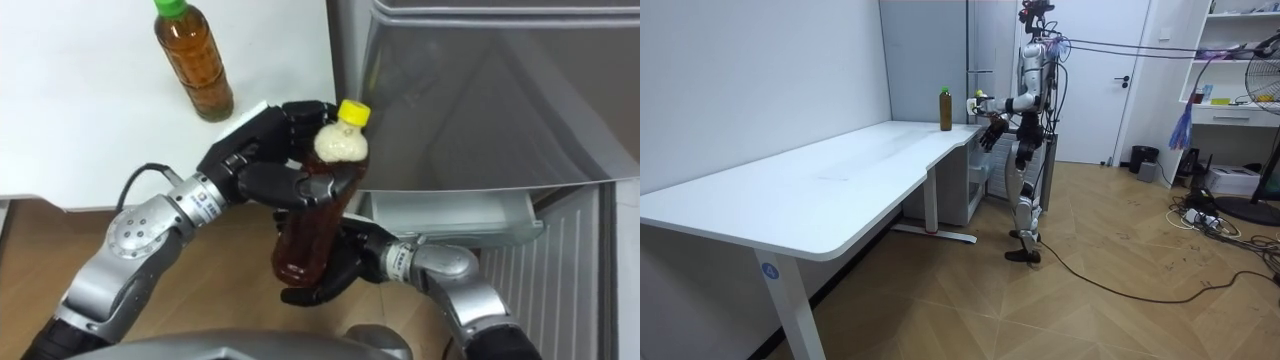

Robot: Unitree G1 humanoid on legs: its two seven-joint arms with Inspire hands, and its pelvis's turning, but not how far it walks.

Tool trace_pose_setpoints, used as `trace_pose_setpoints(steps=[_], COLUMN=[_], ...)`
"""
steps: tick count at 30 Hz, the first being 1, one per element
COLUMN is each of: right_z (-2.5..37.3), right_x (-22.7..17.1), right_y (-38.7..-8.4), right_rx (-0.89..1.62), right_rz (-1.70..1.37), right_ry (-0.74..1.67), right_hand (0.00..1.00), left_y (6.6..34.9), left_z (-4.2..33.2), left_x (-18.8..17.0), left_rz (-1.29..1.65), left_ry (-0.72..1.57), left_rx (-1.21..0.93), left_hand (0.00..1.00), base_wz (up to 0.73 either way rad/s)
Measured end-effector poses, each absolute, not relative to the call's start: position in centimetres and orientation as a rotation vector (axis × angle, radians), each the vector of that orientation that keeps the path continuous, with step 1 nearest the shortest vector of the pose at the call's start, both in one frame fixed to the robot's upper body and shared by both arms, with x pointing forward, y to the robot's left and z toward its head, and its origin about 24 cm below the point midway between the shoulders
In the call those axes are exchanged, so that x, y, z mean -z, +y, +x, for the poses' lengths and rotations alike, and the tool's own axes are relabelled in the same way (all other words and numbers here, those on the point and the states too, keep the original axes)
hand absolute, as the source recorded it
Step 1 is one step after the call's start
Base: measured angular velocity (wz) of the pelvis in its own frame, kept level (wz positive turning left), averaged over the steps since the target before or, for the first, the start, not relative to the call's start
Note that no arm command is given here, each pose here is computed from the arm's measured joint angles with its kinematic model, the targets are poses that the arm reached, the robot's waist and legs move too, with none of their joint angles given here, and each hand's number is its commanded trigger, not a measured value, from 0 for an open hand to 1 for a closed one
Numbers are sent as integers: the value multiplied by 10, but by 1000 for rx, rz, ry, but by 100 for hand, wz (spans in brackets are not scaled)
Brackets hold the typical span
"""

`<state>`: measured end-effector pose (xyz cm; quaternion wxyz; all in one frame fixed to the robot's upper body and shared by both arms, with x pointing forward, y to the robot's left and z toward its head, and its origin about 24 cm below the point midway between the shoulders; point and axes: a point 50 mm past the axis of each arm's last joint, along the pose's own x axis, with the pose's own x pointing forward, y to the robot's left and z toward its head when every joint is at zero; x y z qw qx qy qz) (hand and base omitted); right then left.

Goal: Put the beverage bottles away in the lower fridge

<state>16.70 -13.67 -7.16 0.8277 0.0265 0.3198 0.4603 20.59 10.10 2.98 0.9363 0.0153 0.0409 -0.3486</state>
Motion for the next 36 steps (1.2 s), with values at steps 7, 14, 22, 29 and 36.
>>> trace_pose_setpoints(steps=[7, 14, 22, 29, 36], right_z=[168, 167, 167, 166, 163], right_x=[65, 66, 65, 65, 64], right_y=[-129, -134, -137, -137, -133], right_rx=[-1017, -1021, -1018, -1012, -1006], right_rz=[130, 113, 131, 174, 260], right_ry=[602, 615, 616, 607, 602], right_hand=[0, 0, 0, 0, 0], left_y=[101, 97, 94, 94, 92], left_z=[206, 204, 205, 204, 203], left_x=[-27, -27, -30, -32, -33], left_rz=[164, 204, 220, 224, 223], left_ry=[79, 69, 54, 30, 16], left_rx=[697, 711, 724, 732, 746], left_hand=[100, 100, 100, 100, 100], base_wz=[1, 1, 0, 0, 0])
